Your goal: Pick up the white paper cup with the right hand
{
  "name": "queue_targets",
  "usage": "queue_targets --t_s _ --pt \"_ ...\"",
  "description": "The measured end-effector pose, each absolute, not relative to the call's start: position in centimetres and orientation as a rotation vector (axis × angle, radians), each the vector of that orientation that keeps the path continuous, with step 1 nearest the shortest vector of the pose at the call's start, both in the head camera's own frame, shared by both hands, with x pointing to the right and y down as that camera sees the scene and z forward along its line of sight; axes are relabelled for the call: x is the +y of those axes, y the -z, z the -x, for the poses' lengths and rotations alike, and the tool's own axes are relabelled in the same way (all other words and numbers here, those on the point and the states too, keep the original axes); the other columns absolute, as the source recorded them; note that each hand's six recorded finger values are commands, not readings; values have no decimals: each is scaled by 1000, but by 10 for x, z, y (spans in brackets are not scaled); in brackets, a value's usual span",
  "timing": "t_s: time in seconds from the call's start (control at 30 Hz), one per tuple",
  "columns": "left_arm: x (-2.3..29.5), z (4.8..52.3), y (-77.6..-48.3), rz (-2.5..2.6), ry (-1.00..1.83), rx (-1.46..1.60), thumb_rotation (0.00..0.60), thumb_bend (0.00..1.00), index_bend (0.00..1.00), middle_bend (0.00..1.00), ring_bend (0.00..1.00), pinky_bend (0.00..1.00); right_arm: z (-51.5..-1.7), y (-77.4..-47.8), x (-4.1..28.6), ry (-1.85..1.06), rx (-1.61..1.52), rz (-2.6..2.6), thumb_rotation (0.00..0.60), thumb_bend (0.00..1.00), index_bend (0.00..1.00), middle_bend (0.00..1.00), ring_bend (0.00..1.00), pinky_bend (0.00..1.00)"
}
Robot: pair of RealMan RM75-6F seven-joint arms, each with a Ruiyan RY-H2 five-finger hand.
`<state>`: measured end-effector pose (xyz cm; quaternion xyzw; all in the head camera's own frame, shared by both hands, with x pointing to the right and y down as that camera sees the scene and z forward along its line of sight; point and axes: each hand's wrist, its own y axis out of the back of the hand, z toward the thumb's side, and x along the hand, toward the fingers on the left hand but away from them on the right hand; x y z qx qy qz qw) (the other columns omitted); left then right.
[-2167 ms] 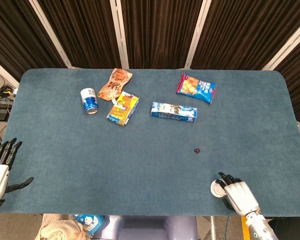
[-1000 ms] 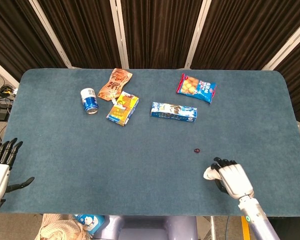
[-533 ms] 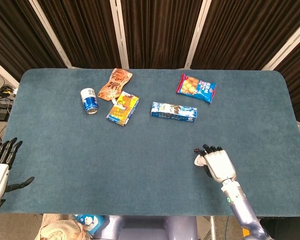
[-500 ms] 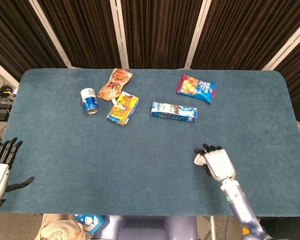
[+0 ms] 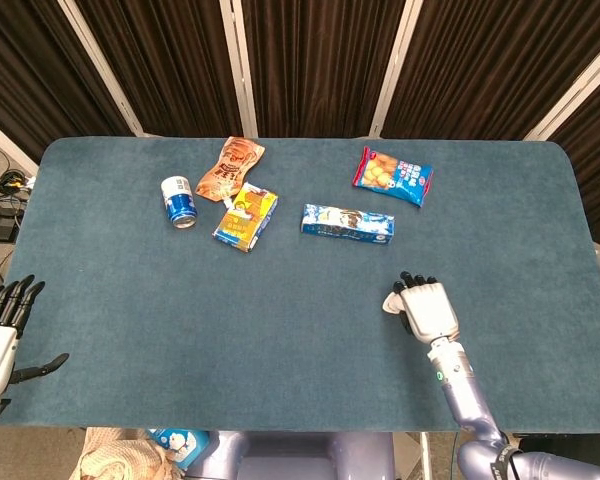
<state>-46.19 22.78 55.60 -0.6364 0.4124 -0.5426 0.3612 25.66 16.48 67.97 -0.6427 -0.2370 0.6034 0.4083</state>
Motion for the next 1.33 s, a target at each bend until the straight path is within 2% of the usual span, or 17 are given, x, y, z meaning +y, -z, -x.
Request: queue_targets --t_s 0.03,0.1,0.17,0.3,0.4,0.67,0.93,1.17,1.33 --pt "228 462 -556 1640 1398 1063 600 14 0 0 0 0 -256 -680 165 -1521 -595 1618 600 459 352 252 307 373" --pt "228 462 -556 1640 1399 1063 600 14 0 0 0 0 -256 -681 166 -1521 -591 1611 600 457 127 216 279 373" --pt "228 462 -556 1640 1397 1063 600 14 0 0 0 0 -256 -682 166 -1525 -585 1602 600 447 8 158 238 367" --pt "228 461 -556 1640 1395 1063 600 14 0 0 0 0 -256 -681 167 -1527 -545 1569 600 407 0 35 159 316" --pt "228 461 -556 1637 1395 1063 600 14 0 0 0 0 -254 -674 166 -1510 -542 1545 600 403 0 1 116 283" --pt "229 461 -554 1626 1388 1064 600 14 0 0 0 0 -259 -645 170 -1498 -557 1542 600 398 0 0 73 261" --pt "231 460 -552 1618 1375 1058 600 14 0 0 0 0 -310 -598 199 -1554 -590 1515 600 398 0 0 45 255" --pt "232 457 -552 1612 1354 1048 600 14 0 0 0 0 -339 -561 230 -1518 -671 1545 600 397 0 0 0 119" --pt "232 457 -551 1602 1345 1047 600 14 0 0 0 0 -363 -541 249 -1461 -764 1549 600 397 0 0 0 112"
